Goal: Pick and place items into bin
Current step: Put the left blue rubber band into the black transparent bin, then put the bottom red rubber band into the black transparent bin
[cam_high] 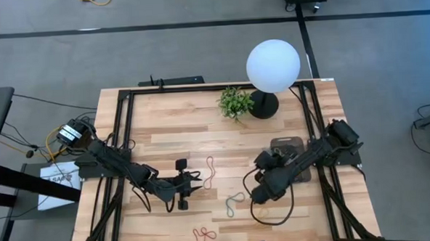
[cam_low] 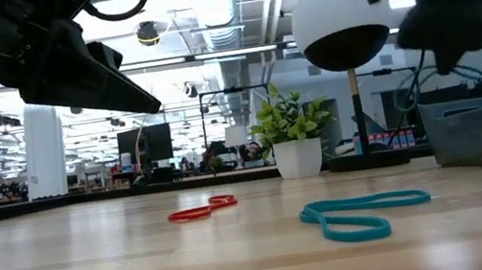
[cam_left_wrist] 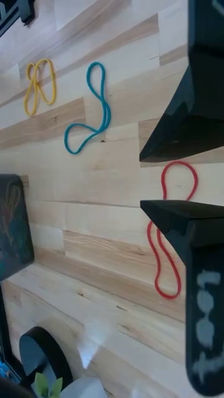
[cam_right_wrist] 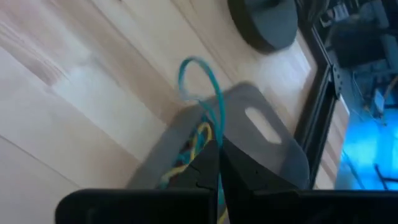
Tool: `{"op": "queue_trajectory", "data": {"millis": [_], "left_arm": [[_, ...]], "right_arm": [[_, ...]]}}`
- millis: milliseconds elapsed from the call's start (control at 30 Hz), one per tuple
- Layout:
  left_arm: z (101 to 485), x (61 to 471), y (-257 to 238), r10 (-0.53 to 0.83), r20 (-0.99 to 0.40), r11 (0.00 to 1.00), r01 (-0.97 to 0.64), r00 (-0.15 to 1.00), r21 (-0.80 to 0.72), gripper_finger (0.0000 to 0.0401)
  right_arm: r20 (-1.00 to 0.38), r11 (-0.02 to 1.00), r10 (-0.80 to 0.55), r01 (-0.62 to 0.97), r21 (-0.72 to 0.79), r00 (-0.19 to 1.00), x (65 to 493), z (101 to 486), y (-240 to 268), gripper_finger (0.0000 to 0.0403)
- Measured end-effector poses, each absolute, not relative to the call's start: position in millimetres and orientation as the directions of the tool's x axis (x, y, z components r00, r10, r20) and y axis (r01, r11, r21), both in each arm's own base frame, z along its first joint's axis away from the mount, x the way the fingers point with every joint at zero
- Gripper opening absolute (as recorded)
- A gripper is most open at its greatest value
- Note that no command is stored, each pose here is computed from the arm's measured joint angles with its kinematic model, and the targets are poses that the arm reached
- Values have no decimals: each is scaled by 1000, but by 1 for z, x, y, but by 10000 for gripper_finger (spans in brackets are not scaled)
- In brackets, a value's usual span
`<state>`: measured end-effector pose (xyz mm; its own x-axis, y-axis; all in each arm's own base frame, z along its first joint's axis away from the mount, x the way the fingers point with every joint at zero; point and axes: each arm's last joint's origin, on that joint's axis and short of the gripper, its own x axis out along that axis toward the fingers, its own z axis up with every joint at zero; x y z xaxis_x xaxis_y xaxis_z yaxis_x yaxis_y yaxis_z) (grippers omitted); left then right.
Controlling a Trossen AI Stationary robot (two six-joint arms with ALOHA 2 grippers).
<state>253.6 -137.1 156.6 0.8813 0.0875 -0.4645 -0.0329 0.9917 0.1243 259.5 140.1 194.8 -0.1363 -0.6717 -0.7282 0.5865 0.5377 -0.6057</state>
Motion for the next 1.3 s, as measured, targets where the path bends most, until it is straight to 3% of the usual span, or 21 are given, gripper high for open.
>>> {"op": "queue_trajectory", "data": {"millis": [300, 567, 1000, 1133, 1300], "left_arm": [[156, 254, -137, 81, -467, 992, -26, 881, 122, 100], [156, 254, -137, 80, -467, 992, -26, 881, 121, 100], [157, 254, -137, 80, -466, 992, -26, 881, 120, 100], [157, 254, -137, 80, -466, 992, -27, 881, 120, 100], [157, 254, -137, 80, -466, 993, -27, 881, 119, 100]], "right_arm": [[-758, 526, -578, 572, -630, -302, 245, 179, 141, 4], [-754, 487, -575, 607, -628, -319, 240, 176, 143, 8], [-764, 456, -551, 645, -613, -337, 246, 175, 135, 63], [-788, 418, -461, 683, -598, -408, 245, 174, 136, 64], [-787, 453, -471, 656, -604, -398, 243, 174, 139, 64]]}}
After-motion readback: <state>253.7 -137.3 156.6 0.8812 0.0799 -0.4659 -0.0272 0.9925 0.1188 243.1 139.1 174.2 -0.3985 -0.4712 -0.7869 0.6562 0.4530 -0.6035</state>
